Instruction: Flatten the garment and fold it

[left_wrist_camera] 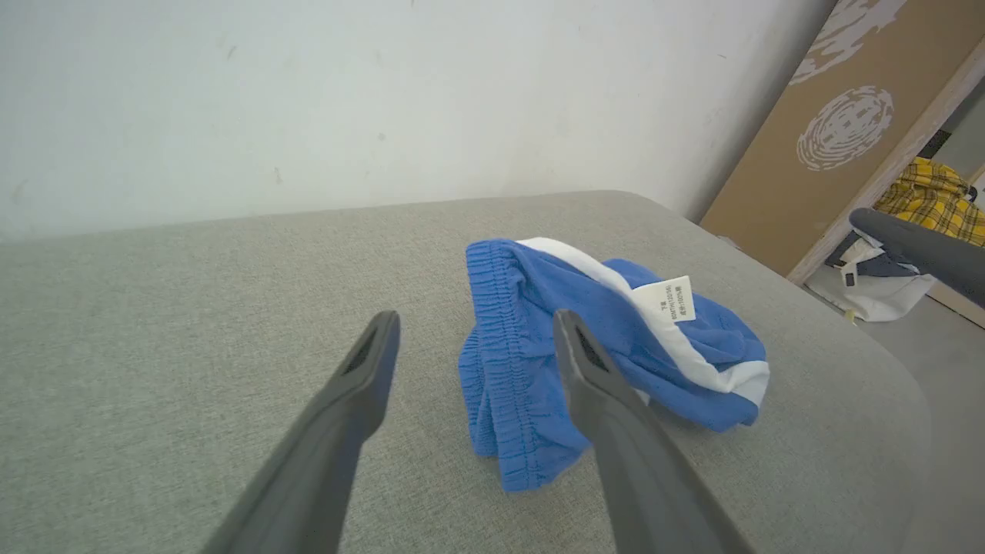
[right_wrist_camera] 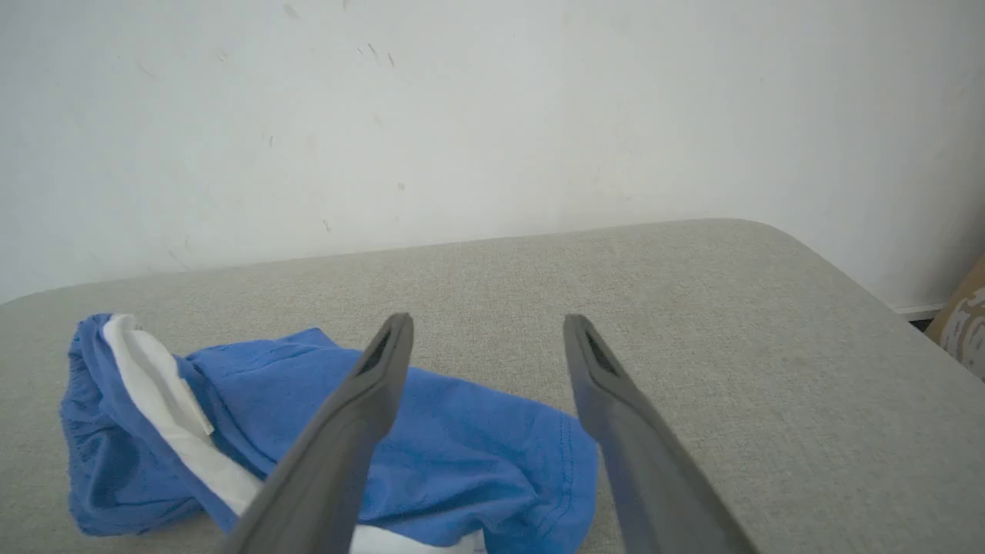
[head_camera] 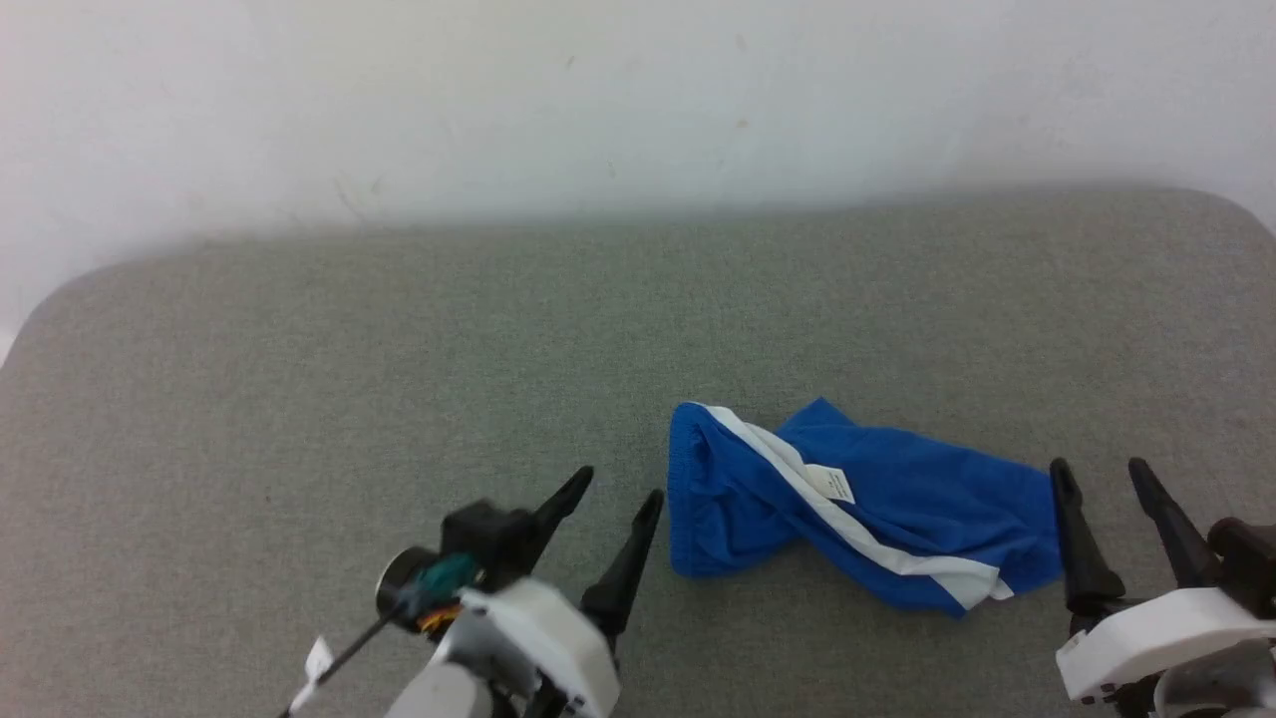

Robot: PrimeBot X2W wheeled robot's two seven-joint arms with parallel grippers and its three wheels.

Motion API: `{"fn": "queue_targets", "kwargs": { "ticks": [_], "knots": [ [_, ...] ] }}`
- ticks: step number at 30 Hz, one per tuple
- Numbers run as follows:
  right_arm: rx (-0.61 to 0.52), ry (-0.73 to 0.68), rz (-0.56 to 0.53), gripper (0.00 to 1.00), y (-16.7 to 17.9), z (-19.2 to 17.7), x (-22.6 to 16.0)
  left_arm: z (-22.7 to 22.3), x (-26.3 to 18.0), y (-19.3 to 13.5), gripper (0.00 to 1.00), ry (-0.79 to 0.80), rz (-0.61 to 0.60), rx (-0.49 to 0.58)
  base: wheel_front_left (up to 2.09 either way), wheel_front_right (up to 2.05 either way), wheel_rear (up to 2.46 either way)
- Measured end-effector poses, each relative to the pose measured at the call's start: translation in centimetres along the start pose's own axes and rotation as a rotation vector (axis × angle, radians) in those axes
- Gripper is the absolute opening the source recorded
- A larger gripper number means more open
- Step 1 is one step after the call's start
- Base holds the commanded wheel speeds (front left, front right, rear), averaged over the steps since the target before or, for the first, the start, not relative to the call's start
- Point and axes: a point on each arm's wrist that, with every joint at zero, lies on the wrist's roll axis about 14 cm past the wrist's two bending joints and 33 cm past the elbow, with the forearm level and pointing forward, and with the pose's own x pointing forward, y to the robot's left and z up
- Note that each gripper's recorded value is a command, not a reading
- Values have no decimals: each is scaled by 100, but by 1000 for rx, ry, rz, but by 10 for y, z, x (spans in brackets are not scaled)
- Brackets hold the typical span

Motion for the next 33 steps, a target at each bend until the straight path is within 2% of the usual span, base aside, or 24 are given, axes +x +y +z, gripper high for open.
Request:
{"fn": "queue_targets", "kwargs": {
  "ticks": [5,9,16,21,22,23,24,25,28,33],
  "knots": [
    [-13,42,-6,100,0,-16,1,-16,29,-19,100,213,-105,-42,0,0,0],
    [-8,73,-14,100,-1,-27,3,-31,45,-14,100,368,-132,3,0,0,0],
    [-16,120,-32,100,-4,-45,10,-46,71,-9,100,495,-162,63,0,0,0],
    [-10,142,-37,100,-3,-55,15,-69,77,-10,100,591,-186,50,0,0,0],
    [-9,151,-38,100,-3,-58,15,-75,77,-11,95,616,-194,43,0,0,0],
    [-10,157,-38,100,-3,-60,16,-79,76,-13,45,637,-204,34,0,0,0],
    [-9,159,-40,100,-3,-62,15,-82,76,-16,5,646,-214,26,0,0,0],
    [-10,163,-42,100,-3,-64,15,-83,77,-18,0,644,-222,16,0,0,0],
    [-9,168,-44,100,-3,-66,14,-74,85,-18,0,591,-229,22,0,0,0],
    [-8,137,-40,100,-2,-58,14,-18,108,-5,0,326,-193,60,0,0,0]
  ]
}}
